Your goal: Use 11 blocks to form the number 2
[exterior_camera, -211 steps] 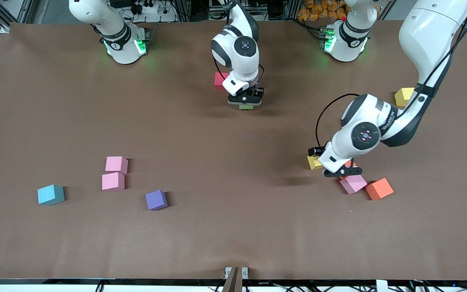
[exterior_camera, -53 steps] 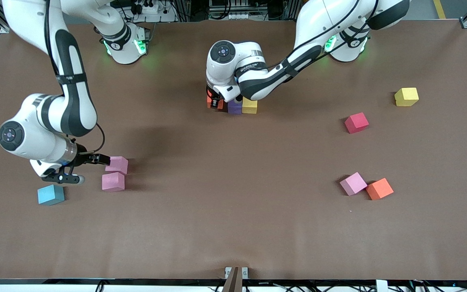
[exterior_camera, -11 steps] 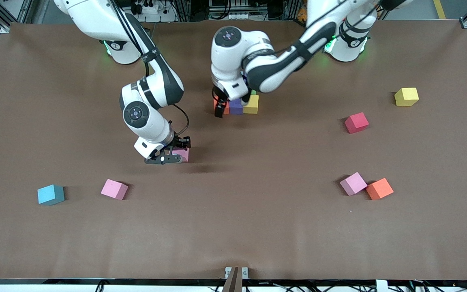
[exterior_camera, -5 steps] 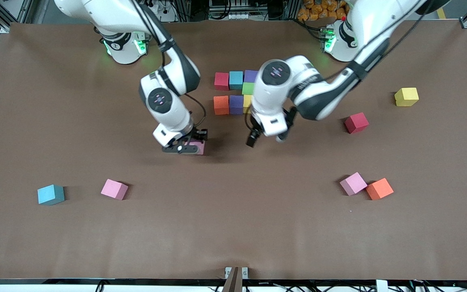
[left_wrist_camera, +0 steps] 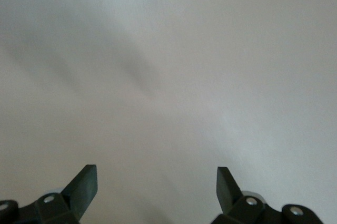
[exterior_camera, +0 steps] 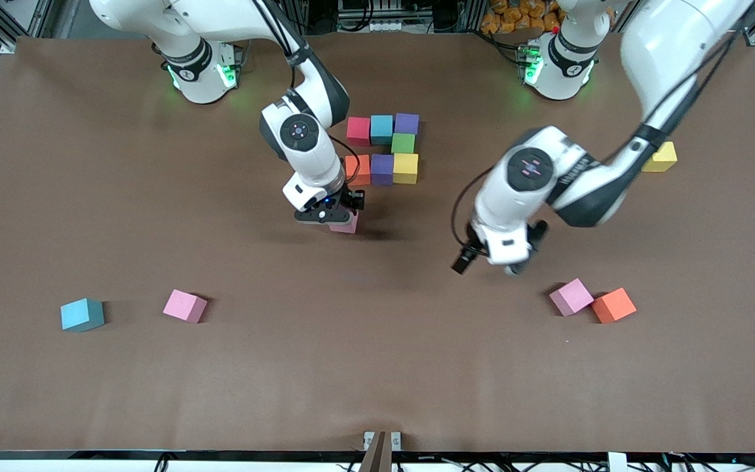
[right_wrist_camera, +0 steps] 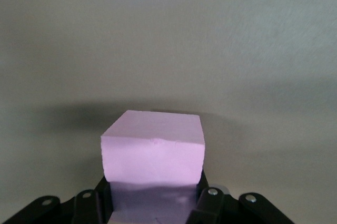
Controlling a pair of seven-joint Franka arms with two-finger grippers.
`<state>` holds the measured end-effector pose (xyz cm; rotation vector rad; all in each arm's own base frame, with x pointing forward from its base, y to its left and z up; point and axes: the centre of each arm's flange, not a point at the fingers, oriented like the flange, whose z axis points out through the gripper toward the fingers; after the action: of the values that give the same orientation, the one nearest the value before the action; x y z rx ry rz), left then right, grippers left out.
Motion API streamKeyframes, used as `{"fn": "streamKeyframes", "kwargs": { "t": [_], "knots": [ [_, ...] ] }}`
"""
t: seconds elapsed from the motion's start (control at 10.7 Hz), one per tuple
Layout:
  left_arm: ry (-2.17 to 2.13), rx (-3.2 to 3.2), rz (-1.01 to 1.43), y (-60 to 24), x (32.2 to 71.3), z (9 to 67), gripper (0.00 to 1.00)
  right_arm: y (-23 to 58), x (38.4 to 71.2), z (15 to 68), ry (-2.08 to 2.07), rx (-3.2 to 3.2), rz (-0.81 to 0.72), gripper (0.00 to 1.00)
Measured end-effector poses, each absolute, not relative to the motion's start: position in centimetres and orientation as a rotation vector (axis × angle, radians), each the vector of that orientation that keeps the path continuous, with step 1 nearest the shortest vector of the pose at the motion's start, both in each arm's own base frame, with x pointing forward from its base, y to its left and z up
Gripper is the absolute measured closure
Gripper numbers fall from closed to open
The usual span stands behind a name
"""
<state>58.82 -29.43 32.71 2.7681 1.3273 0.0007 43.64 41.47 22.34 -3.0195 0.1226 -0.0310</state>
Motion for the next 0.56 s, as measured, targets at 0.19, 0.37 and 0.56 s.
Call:
{"fn": "streamKeyframes", "kwargs": {
  "t": [0.19,0.37,0.56],
  "knots": [
    [1.253,2.813,-0.011,-25.7,60.4,32.1,0.0,42.2,42.0,21.6,0.116,-3.026,-0.023,0.41],
    [1.128,2.877,-0.025,-21.8,61.9,30.8,0.0,43.5,40.7,21.5,0.103,-3.028,-0.017,0.41],
    [1.062,2.913,-0.028,-19.2,63.0,29.8,0.0,44.0,39.8,21.3,0.081,-3.032,-0.01,0.41]
  ]
}}
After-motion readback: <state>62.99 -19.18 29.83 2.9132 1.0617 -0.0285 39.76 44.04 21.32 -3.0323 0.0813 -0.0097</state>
